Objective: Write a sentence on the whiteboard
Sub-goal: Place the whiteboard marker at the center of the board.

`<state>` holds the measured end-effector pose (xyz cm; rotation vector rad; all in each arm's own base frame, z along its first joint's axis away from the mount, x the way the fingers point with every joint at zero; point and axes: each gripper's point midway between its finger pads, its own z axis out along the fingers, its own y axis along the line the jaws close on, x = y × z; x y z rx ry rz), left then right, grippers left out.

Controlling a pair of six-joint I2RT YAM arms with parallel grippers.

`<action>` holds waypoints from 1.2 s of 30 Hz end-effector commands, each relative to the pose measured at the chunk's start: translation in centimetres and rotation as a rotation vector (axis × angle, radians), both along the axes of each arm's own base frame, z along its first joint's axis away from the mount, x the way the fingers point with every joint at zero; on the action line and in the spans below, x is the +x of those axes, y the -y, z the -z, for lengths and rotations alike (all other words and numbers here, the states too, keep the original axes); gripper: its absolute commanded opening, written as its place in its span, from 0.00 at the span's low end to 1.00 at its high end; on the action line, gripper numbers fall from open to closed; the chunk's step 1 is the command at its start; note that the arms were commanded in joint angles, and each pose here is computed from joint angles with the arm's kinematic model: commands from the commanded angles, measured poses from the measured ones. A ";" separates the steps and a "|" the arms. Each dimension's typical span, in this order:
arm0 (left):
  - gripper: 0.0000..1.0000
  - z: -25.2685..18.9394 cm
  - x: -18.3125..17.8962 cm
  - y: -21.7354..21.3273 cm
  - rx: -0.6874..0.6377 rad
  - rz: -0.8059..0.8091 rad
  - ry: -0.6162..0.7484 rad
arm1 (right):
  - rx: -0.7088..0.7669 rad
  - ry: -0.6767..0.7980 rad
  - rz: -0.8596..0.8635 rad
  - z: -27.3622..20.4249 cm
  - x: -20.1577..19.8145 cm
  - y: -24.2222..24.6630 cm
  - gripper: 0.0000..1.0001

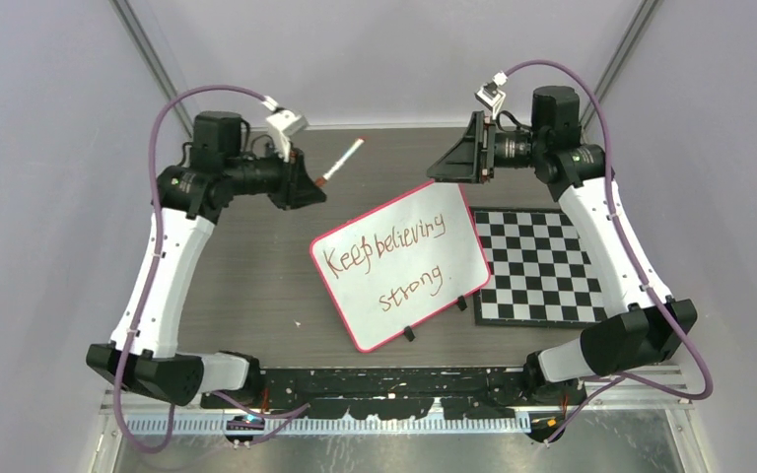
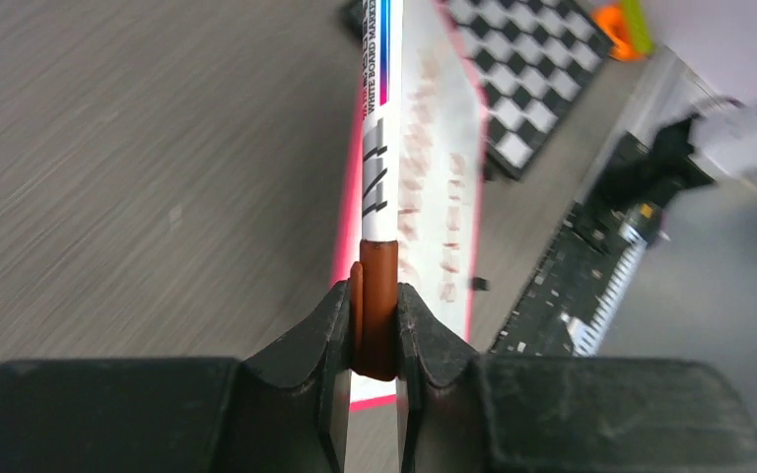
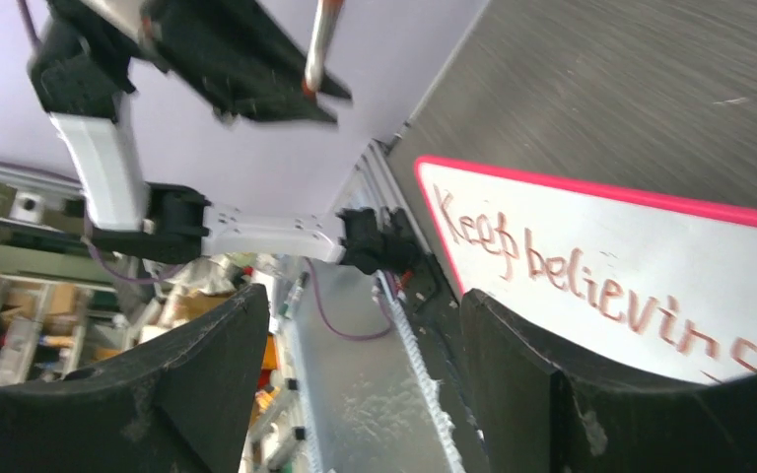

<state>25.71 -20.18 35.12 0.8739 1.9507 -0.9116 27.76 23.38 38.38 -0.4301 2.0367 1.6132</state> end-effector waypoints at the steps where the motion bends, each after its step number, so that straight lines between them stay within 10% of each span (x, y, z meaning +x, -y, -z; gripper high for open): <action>1: 0.00 1.8 4.0 -6.2 0.043 -0.228 -0.003 | -0.135 0.113 0.007 1.1 -1.4 2.0 0.76; 11: 0.00 16.3 5.7 -19.9 0.322 -0.547 -0.229 | -0.496 0.201 0.078 9.8 -2.7 6.5 0.76; 36: 0.13 30.2 3.7 -21.1 0.485 -0.486 -0.407 | -0.622 0.136 0.053 16.3 -5.9 8.6 0.74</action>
